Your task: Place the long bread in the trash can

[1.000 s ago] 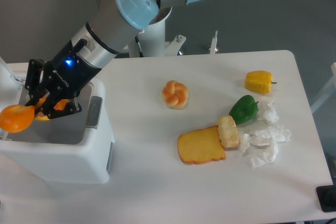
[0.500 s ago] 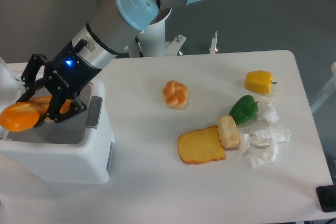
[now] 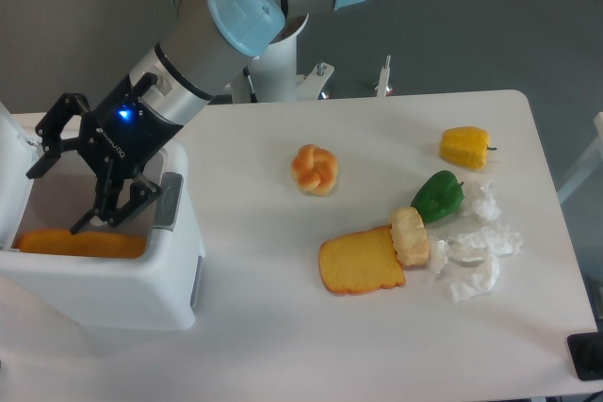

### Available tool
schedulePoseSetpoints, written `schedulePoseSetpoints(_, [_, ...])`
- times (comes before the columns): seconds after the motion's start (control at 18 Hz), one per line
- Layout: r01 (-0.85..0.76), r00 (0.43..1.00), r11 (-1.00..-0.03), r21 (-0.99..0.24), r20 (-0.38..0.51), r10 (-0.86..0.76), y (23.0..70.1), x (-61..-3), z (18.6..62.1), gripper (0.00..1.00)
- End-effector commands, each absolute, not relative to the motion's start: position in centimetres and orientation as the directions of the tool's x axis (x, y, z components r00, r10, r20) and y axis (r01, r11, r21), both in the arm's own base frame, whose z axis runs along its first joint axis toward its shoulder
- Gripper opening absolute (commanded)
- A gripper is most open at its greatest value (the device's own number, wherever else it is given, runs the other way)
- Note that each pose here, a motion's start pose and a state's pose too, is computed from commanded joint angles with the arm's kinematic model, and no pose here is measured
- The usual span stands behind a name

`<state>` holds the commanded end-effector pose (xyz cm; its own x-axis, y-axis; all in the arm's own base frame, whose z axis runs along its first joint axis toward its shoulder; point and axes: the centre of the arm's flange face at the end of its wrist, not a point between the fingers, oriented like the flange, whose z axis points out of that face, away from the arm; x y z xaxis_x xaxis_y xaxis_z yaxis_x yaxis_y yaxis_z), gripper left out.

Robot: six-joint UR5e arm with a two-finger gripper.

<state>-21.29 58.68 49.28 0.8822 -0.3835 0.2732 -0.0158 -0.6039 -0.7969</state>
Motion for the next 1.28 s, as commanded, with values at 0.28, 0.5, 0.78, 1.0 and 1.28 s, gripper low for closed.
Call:
schedulePoseSetpoints(0.28, [0.009, 0.914, -0.589, -0.808, 0.246, -0.323, 57.3, -25.1, 51.2, 1.0])
schedulePoseSetpoints(0.5, [-0.016, 0.95, -0.63, -0.777, 0.184, -0.252, 56.6, -26.9, 51.8, 1.0])
schedulePoseSetpoints(0.78, [-0.067, 0.979, -0.667, -0.742, 0.079, -0.186, 56.3, -28.0, 53.6, 1.0])
schedulePoseSetpoints(1.0, [-0.112, 0.993, -0.74, -0.664, -0.094, -0.065, 53.8, -30.2, 55.9, 1.0])
schedulePoseSetpoints(1.28, [-0.165, 0.972, -0.81, -0.563, -0.232, -0.037, 52.4, -30.8, 56.1, 1.0])
